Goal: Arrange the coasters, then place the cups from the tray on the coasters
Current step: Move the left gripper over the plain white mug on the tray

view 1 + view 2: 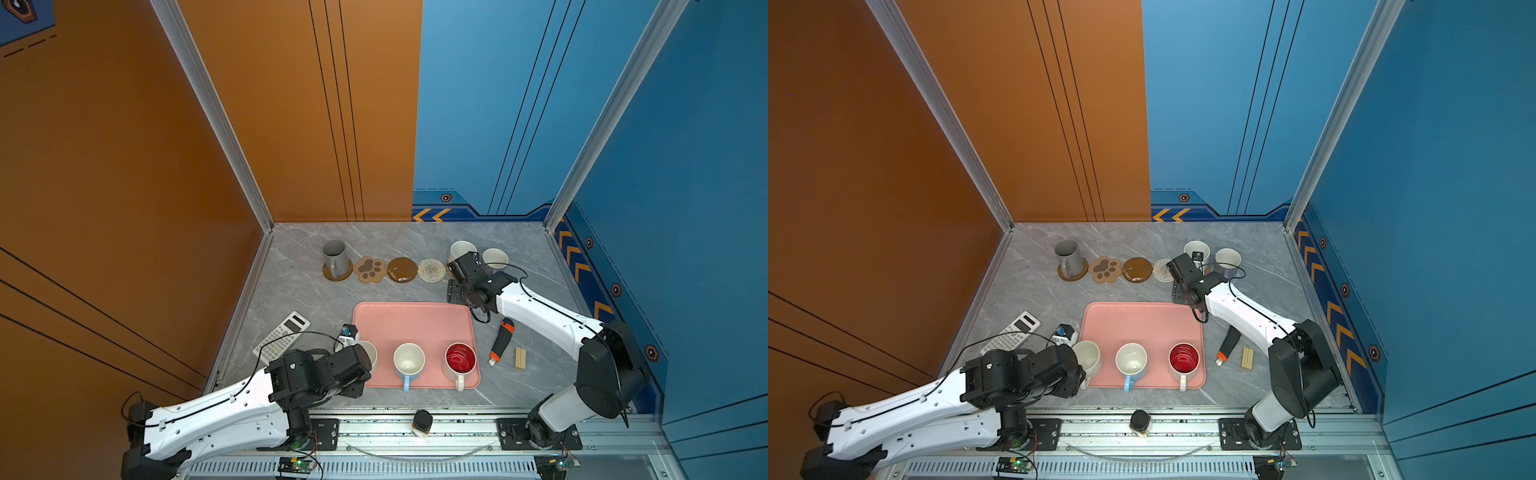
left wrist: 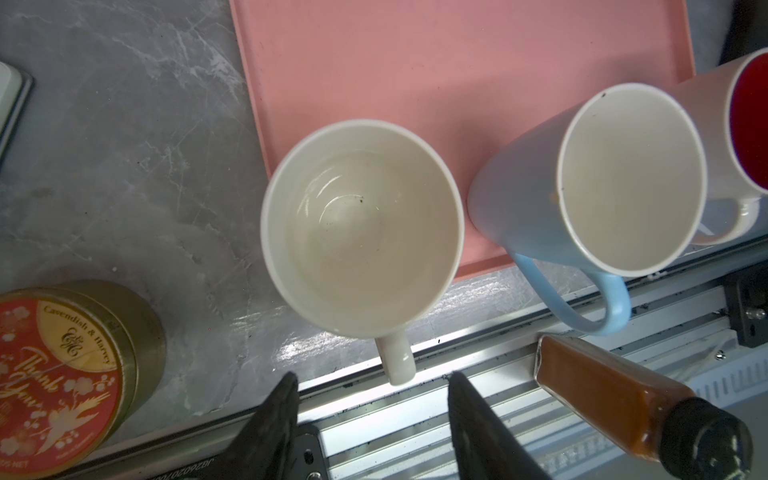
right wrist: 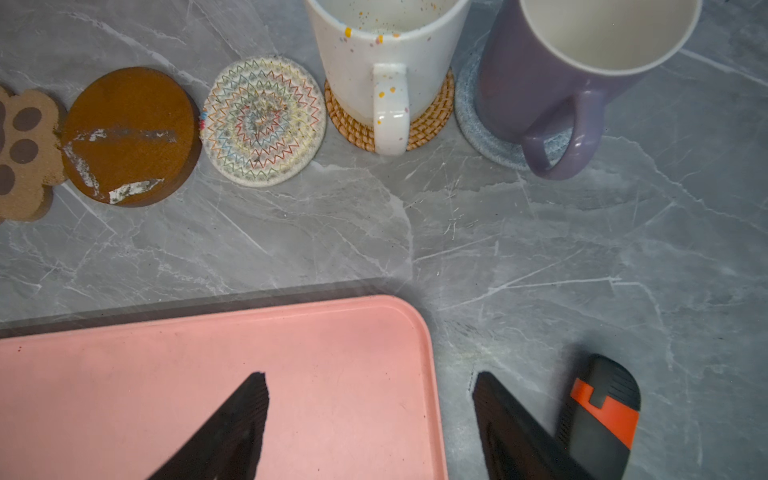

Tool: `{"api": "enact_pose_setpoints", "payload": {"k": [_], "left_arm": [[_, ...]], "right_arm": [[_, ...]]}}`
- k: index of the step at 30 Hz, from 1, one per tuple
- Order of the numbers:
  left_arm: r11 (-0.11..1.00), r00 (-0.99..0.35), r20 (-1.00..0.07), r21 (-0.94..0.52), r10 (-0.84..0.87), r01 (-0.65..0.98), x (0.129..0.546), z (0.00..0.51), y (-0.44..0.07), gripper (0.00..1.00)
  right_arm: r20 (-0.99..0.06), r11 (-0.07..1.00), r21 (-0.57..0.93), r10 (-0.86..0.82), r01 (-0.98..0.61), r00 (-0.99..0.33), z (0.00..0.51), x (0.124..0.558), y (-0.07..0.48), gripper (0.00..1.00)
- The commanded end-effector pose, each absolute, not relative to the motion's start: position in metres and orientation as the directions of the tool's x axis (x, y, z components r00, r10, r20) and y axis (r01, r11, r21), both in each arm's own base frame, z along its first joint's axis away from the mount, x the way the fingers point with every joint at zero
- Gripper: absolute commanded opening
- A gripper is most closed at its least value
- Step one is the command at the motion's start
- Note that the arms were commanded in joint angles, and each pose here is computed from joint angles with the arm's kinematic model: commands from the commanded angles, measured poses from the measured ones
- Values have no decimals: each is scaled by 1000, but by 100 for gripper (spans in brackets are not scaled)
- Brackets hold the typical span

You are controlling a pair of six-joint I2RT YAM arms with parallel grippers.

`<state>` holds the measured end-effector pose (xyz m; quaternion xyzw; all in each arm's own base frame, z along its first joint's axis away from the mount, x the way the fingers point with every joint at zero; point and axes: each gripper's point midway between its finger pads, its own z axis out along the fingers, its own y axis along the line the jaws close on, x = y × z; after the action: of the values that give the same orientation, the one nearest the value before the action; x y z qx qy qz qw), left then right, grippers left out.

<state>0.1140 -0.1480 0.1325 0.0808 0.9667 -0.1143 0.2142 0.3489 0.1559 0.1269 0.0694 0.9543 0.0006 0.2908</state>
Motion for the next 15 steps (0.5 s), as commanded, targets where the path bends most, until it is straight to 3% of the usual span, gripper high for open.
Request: {"api": "enact_pose_setpoints", "payload": {"k": [1, 15], "left_arm": [[959, -898, -432, -209, 86, 193, 114, 126, -154, 58], [967, -914, -396, -189, 85, 172, 111, 106, -157, 58]], "right_arm": [[-578, 987, 32, 149, 160, -802, 130, 348, 151, 77], [-573, 985, 33, 157, 168, -805, 124, 345, 148, 77]]}}
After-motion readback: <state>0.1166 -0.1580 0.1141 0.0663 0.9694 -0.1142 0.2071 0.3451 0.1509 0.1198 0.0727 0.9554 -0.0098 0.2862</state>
